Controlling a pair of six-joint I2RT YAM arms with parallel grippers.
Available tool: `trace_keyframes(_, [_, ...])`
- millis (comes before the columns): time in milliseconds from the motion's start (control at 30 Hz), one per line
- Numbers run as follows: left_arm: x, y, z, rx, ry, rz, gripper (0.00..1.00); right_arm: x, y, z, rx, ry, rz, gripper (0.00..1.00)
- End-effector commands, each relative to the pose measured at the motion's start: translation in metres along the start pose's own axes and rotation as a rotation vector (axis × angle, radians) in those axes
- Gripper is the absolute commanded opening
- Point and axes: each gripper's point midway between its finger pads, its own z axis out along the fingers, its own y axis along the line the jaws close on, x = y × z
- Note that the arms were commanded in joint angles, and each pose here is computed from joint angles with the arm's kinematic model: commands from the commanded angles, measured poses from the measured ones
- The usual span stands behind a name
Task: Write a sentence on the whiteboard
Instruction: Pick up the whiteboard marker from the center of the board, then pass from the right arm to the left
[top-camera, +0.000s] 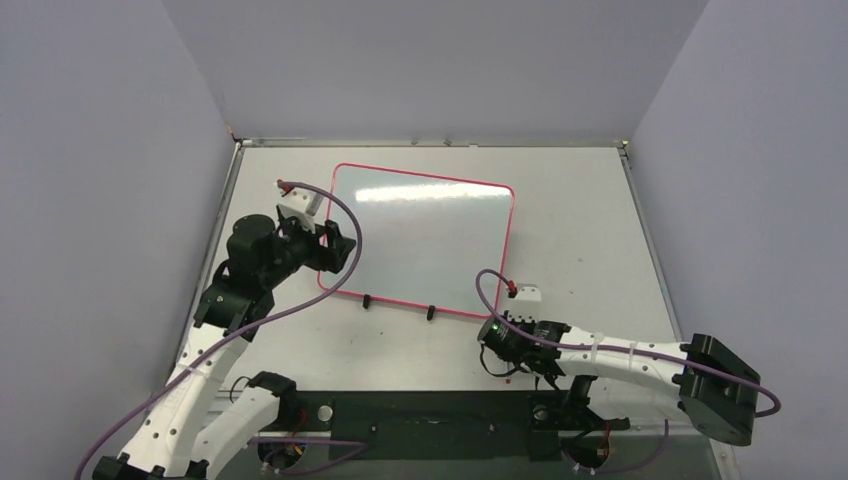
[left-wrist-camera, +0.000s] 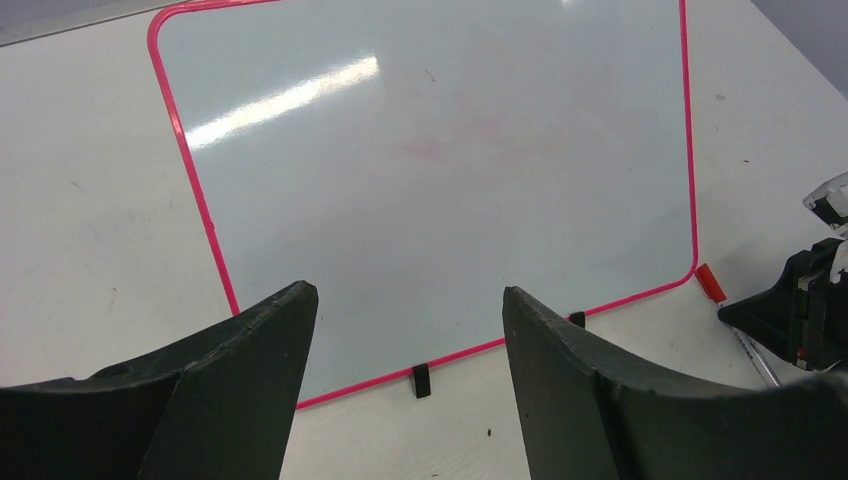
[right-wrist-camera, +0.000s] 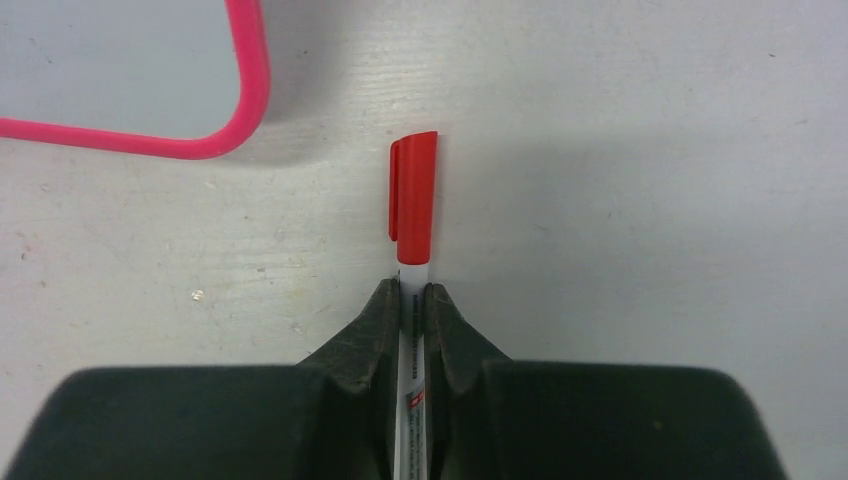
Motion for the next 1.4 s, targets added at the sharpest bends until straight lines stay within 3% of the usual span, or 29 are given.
trace_keyframes(0, [-0.013, -0.005, -0.002, 0.022, -0.054, 0.018, 0.66, -0.002, 0.015, -0.007, -0.045, 0.011, -0.023, 0.0])
trace_keyframes(233, [-0.014, -0.02, -0.001, 0.105, -0.056, 0.003, 0.63, -0.043, 0.039, -0.052, -0.154, -0.093, -0.014, 0.0])
trace_keyframes(433, [-0.022, -0.036, -0.001, 0.176, -0.063, -0.041, 0.62, -0.068, 0.032, -0.089, -0.25, -0.164, 0.021, 0.0])
trace_keyframes(633, [-0.04, -0.064, -0.005, 0.323, -0.085, -0.087, 0.58, -0.095, 0.044, -0.123, -0.451, -0.281, 0.062, 0.0])
trace_keyframes(933, [-0.053, -0.14, -0.012, 0.722, -0.065, -0.149, 0.58, -0.131, 0.094, -0.188, -0.773, -0.427, -0.109, 0.0])
trace_keyframes(1133, [-0.049, -0.183, -0.001, 0.832, 0.013, -0.145, 0.58, -0.145, 0.126, -0.214, -0.887, -0.488, -0.221, 0.0])
trace_keyframes(1367, [-0.053, -0.2, 0.008, 0.871, 0.02, -0.222, 0.53, -0.151, 0.145, -0.221, -0.915, -0.519, -0.316, 0.0])
